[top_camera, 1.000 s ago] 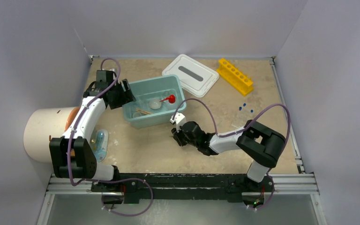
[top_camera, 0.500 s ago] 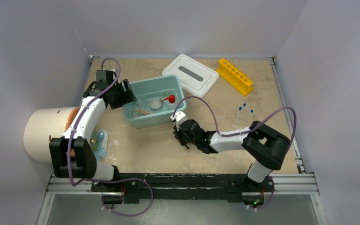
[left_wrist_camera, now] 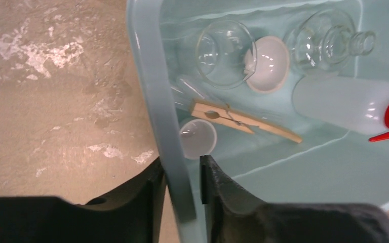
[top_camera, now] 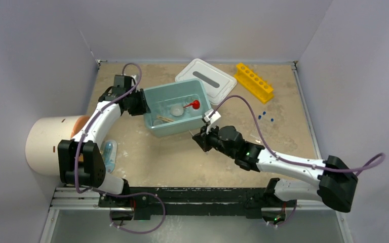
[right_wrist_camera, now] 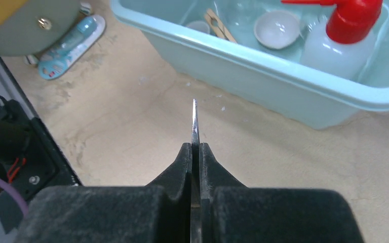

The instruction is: Organize the chemistry lab equipment

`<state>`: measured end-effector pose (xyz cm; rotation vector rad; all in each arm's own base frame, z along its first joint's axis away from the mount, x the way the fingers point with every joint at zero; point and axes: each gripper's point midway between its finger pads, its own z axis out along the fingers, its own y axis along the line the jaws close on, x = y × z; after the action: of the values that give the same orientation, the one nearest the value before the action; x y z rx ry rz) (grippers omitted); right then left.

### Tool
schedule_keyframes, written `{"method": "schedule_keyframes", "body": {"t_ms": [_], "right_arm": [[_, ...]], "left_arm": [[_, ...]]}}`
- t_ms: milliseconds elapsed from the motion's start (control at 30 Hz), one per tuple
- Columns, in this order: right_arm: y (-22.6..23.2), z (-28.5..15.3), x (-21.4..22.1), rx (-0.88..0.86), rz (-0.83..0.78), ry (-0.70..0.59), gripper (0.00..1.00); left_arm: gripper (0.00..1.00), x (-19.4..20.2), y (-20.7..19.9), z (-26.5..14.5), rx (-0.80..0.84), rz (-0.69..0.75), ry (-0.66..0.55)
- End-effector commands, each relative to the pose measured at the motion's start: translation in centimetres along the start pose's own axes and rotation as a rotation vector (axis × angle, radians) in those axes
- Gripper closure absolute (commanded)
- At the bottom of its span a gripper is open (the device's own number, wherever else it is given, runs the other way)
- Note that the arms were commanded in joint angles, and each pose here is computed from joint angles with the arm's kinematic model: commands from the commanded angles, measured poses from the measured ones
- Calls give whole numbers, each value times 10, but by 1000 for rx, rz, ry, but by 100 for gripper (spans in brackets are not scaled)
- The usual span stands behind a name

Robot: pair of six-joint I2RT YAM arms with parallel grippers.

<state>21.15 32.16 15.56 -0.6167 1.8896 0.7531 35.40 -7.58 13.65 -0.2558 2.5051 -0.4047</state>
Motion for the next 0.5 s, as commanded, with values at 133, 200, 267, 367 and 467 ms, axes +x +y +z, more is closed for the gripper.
{"method": "schedule_keyframes", "body": {"t_ms": [133,200,267,367,467], "right_arm": [[8,-35,-46,-23,6,-109,100],[11,-44,-58,-36,12,-148,100],[14,-51,-68,-51,11,-180,100],[18,-61,-81,-70,0,-207,100],[22,-67,-96,-76,-13,-232,100]], "left_arm": [[98,-3,-42,9,105,121,6],[100,-1,-50,10,119,160,8],[100,1,-56,9,128,185,7],[100,6,-62,7,150,200,17],[100,13,-66,1,165,201,33]]}}
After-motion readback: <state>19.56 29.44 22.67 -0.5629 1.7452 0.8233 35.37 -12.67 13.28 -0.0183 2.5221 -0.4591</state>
